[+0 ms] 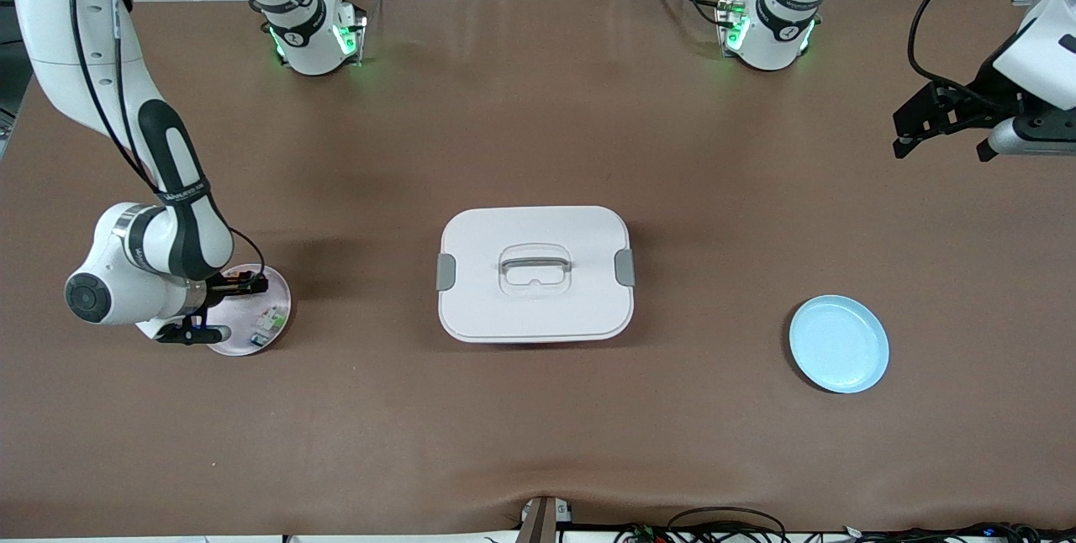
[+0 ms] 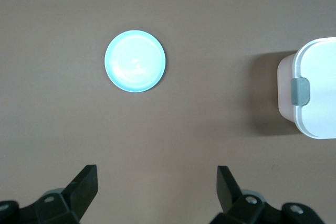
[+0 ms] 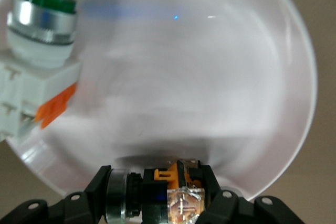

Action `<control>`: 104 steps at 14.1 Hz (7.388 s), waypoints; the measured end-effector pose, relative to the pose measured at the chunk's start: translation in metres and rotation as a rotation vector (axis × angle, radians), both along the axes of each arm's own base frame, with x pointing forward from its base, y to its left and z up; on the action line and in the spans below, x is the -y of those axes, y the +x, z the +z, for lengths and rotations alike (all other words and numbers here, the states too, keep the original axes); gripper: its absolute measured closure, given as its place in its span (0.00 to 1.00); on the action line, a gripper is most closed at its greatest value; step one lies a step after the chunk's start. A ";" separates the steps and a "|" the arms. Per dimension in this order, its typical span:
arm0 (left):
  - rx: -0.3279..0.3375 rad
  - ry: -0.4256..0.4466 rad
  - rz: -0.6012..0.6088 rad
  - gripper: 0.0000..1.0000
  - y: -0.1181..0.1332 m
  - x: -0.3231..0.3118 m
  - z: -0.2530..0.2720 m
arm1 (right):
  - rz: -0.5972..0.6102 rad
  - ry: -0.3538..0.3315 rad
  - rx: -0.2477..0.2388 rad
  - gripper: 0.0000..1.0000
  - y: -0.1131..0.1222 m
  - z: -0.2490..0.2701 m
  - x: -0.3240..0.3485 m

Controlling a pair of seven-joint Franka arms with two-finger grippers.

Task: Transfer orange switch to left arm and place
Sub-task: 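Close the right gripper on the orange switch, then lift the switch with the right gripper while the left gripper reaches over, then grasp the switch cap with the left gripper above the white box, then open the right gripper and pull the switch away with the left gripper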

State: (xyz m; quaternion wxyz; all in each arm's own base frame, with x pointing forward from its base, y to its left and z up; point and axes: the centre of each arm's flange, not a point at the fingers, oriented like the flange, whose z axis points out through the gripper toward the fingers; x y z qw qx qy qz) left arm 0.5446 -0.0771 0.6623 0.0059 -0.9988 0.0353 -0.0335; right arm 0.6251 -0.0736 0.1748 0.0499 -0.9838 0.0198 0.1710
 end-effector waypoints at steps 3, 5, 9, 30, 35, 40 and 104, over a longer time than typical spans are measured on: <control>-0.010 0.001 0.000 0.00 -0.001 0.000 -0.002 | -0.035 0.062 -0.065 0.28 -0.003 0.036 -0.010; -0.012 0.002 -0.001 0.00 -0.001 0.001 -0.002 | -0.111 0.087 -0.133 0.28 -0.004 0.070 -0.026; -0.011 0.002 -0.003 0.00 -0.001 0.002 -0.002 | -0.213 0.035 -0.184 0.28 -0.003 0.131 -0.080; -0.143 -0.092 -0.299 0.00 -0.048 0.126 -0.038 | -0.725 0.169 -0.372 0.28 -0.037 0.223 -0.334; -0.136 -0.115 -0.384 0.00 -0.061 0.185 -0.064 | -0.833 0.253 -0.392 0.28 -0.044 0.238 -0.391; -0.181 -0.286 -0.350 0.00 -0.063 0.205 -0.096 | -0.976 0.389 -0.451 0.28 -0.043 0.252 -0.424; -0.092 -0.651 0.072 0.66 -0.008 0.230 -0.208 | -1.106 0.555 -0.619 0.00 -0.036 0.303 -0.452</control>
